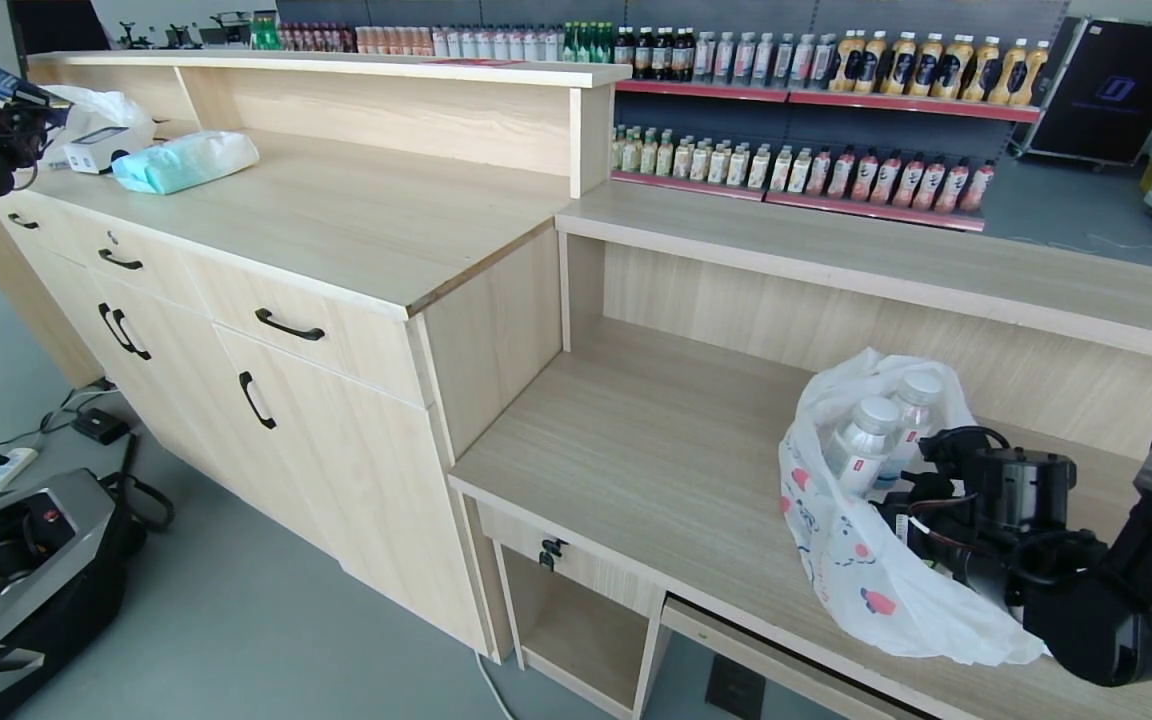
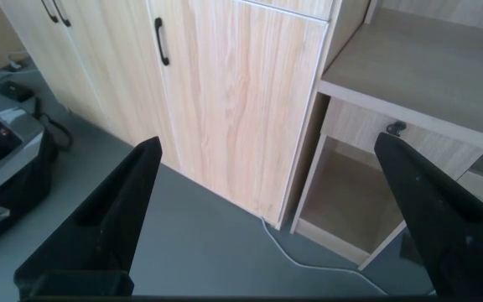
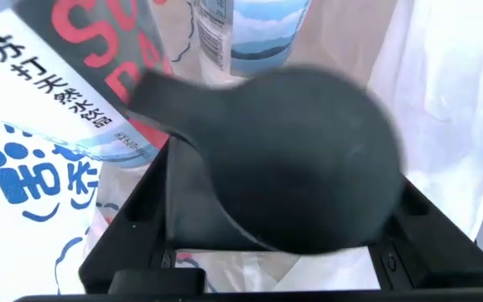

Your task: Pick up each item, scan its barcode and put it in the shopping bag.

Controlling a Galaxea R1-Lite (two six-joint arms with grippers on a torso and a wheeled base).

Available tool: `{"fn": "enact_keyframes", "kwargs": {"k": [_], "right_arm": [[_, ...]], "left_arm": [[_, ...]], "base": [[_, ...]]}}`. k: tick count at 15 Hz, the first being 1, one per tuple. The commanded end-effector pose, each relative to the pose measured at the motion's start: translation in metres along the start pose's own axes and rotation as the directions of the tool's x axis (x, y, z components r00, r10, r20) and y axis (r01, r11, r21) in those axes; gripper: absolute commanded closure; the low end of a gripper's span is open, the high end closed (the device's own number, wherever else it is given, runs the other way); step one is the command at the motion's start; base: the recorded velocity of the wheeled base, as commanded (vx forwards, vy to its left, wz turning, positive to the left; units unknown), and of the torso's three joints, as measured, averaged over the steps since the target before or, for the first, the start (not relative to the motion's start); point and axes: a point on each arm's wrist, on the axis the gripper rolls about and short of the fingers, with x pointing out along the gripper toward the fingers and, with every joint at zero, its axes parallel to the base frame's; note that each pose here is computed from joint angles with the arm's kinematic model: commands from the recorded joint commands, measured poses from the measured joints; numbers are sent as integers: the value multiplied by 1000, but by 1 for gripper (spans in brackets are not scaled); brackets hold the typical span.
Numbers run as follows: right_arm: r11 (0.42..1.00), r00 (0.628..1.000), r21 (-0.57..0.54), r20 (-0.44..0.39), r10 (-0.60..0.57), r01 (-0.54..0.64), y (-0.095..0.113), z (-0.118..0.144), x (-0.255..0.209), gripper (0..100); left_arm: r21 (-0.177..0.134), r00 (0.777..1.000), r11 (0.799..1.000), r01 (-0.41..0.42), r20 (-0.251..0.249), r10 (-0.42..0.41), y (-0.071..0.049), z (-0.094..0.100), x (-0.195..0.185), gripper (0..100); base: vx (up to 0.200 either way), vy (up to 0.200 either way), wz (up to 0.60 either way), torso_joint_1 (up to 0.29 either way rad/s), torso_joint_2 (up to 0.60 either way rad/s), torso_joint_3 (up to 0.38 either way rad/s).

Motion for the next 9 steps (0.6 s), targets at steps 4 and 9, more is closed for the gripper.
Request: {"fn": "enact_keyframes", "kwargs": {"k": [4, 9], "right_arm": [[1000, 999, 11, 53, 3, -3, -3, 20, -16, 0], [991, 969, -130, 247, 4, 29, -23, 84, -108, 0]], "left_arm": [[0, 1000, 1000, -1, 0, 1, 0, 0, 0, 0], [0, 1000, 1000, -1, 0, 1, 0, 0, 0, 0]], "base": [[0, 0, 0, 0, 0, 0], [0, 0, 0, 0, 0, 0]]}}
